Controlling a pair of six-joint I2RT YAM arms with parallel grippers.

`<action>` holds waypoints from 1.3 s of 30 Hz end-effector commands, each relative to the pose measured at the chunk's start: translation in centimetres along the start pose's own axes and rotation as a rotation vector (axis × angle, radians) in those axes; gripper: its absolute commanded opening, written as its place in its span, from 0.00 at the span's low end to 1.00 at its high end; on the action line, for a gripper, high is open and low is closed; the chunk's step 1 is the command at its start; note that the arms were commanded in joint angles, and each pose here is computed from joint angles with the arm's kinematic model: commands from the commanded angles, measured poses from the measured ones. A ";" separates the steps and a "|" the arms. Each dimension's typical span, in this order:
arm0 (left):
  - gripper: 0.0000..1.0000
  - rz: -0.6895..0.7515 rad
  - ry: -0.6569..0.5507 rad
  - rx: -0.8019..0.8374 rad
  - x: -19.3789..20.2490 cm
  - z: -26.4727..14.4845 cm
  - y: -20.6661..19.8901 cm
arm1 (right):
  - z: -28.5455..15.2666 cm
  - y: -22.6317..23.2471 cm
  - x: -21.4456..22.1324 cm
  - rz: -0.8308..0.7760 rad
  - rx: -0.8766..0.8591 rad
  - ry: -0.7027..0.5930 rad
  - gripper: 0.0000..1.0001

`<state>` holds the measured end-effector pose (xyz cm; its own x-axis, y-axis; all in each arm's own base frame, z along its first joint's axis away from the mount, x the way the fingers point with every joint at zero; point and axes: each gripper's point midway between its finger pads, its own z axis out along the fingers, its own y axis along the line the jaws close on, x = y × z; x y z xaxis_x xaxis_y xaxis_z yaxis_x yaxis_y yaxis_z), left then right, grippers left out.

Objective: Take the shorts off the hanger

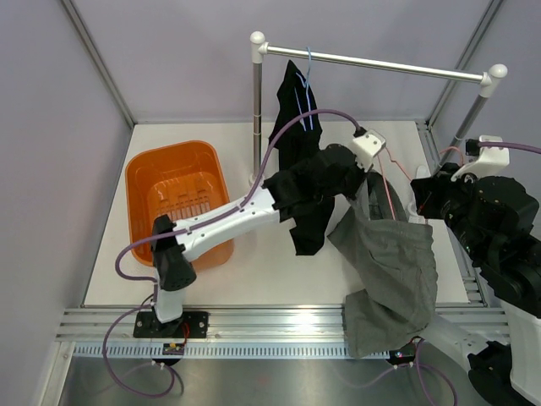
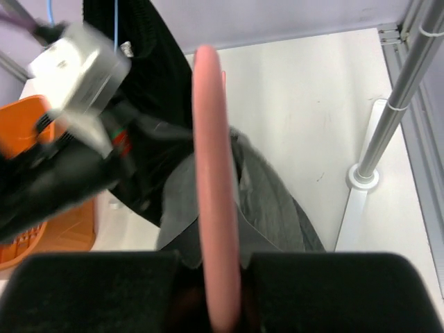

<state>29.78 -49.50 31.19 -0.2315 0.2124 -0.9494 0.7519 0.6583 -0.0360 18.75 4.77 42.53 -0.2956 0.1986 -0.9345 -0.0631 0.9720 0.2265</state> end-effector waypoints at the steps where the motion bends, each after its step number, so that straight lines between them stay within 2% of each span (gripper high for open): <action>1: 0.00 0.069 -0.242 0.127 -8.1 -7.7 -5.6 | 0.9 -0.6 -1.9 0.003 0.059 -0.084 0.00; 2: 0.00 0.098 -0.272 0.144 -9.1 -9.4 -6.3 | 1.4 -0.5 -2.0 0.002 0.067 -0.090 0.00; 9: 0.00 0.187 -0.243 0.366 -7.5 -17.0 -13.7 | 3.7 -1.2 -4.1 0.009 0.177 -0.158 0.00; 12: 0.00 0.212 -0.253 0.374 -7.6 -19.8 -14.0 | 4.6 -1.5 -5.4 0.008 0.230 -0.187 0.00; 15: 0.00 0.195 -0.284 0.305 -9.2 -21.9 -12.0 | 5.0 -1.2 -6.7 0.015 0.246 -0.204 0.00; 17: 0.00 0.178 -0.344 0.230 -11.6 -24.4 -9.2 | 4.9 -1.0 -7.4 0.026 0.239 -0.218 0.00; 21: 0.00 0.122 -0.488 0.077 -17.5 -31.3 -2.9 | 4.8 -0.4 -7.8 0.035 0.209 -0.220 0.00; 25: 0.00 0.022 -0.743 -0.050 -24.2 -41.4 4.4 | 4.8 -0.4 -7.5 0.029 0.213 -0.210 0.00; 26: 0.00 0.021 -0.791 -0.115 -25.0 -43.9 6.9 | 4.7 -0.5 -7.5 0.030 0.214 -0.211 0.00; 30: 0.00 -0.041 -0.984 -0.246 -27.3 -50.6 12.2 | 4.7 -0.4 -7.6 0.026 0.205 -0.210 0.00; 34: 0.00 -0.026 -1.068 -0.387 -27.4 -53.7 15.3 | 4.5 -0.3 -7.9 0.023 0.200 -0.212 0.00; 38: 0.00 0.040 -1.067 -0.532 -26.9 -53.9 16.7 | 4.7 0.2 -7.9 0.020 0.182 -0.206 0.00; 39: 0.00 0.076 -1.035 -0.537 -26.5 -52.5 15.9 | 4.8 0.2 -8.0 0.022 0.180 -0.207 0.00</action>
<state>14.22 -1.20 73.64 0.5540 -0.4713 -0.6863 0.4525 0.8624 -0.2270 25.78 3.98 46.97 -0.1420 0.2031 -0.9688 0.1307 0.9740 0.1850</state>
